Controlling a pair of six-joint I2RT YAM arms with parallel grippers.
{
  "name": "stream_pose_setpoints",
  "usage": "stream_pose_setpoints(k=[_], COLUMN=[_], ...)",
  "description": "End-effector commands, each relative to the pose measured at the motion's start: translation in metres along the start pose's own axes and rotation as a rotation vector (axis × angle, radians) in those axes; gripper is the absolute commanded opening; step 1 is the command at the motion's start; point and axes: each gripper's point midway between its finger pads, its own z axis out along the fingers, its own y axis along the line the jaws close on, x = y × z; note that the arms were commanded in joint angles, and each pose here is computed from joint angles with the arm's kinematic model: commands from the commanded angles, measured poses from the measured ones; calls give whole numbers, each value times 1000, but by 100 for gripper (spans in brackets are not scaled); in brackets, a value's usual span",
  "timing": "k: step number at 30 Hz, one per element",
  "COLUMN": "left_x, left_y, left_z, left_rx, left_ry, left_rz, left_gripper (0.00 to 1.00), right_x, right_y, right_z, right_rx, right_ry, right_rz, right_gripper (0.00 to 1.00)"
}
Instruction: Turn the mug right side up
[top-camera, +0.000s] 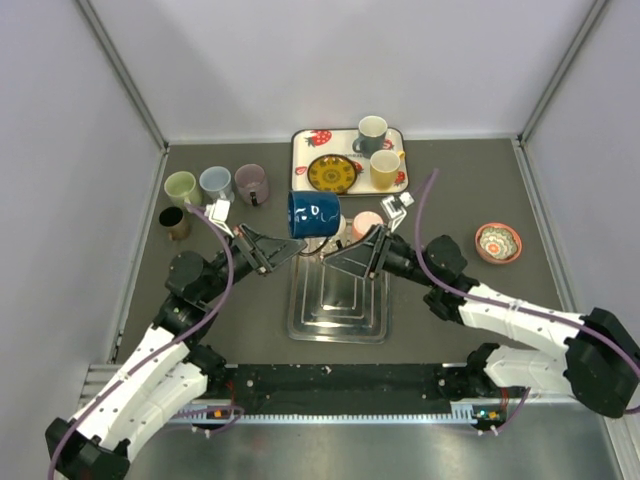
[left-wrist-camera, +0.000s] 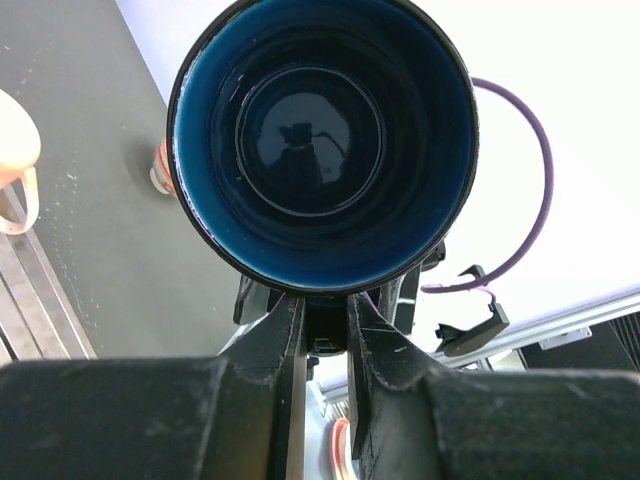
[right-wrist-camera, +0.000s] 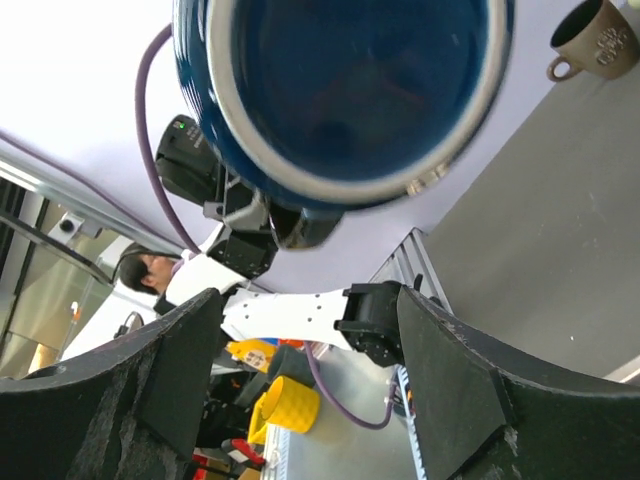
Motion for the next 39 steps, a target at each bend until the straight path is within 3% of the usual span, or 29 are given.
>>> stream_pose_setpoints(k=[1, 12, 28, 30, 34, 35, 37, 39], left_x=[-5, 9, 24, 24, 26, 26, 26, 26], left_y=[-49, -52, -54, -53, -52, -52, -52, -52], left_z=[-2, 4, 3, 2, 1, 1, 0, 0], left_rx=[182, 185, 196, 191, 184, 185, 186, 187], left_ry=[-16, 51, 134, 130, 132, 134, 135, 134], left_rz=[58, 58, 75, 79, 83, 84, 85, 87], left_gripper=[0, 0, 0, 0, 0, 0, 0, 0], right_x=[-28, -37, -53, -54, -60, -62, -65, -66], right_y=[44, 43, 56, 56, 50, 48, 48, 48], right_z=[13, 29, 27, 27, 29, 29, 29, 30], right_rx=[-130, -155, -350, -359, -333, -327, -324, -324], right_ry=[-52, -29, -48, -48, -63, -72, -82, -81], right_rz=[-96, -81, 16, 26, 47, 49, 54, 54], right_gripper=[71, 63, 21, 21, 45, 46, 45, 33])
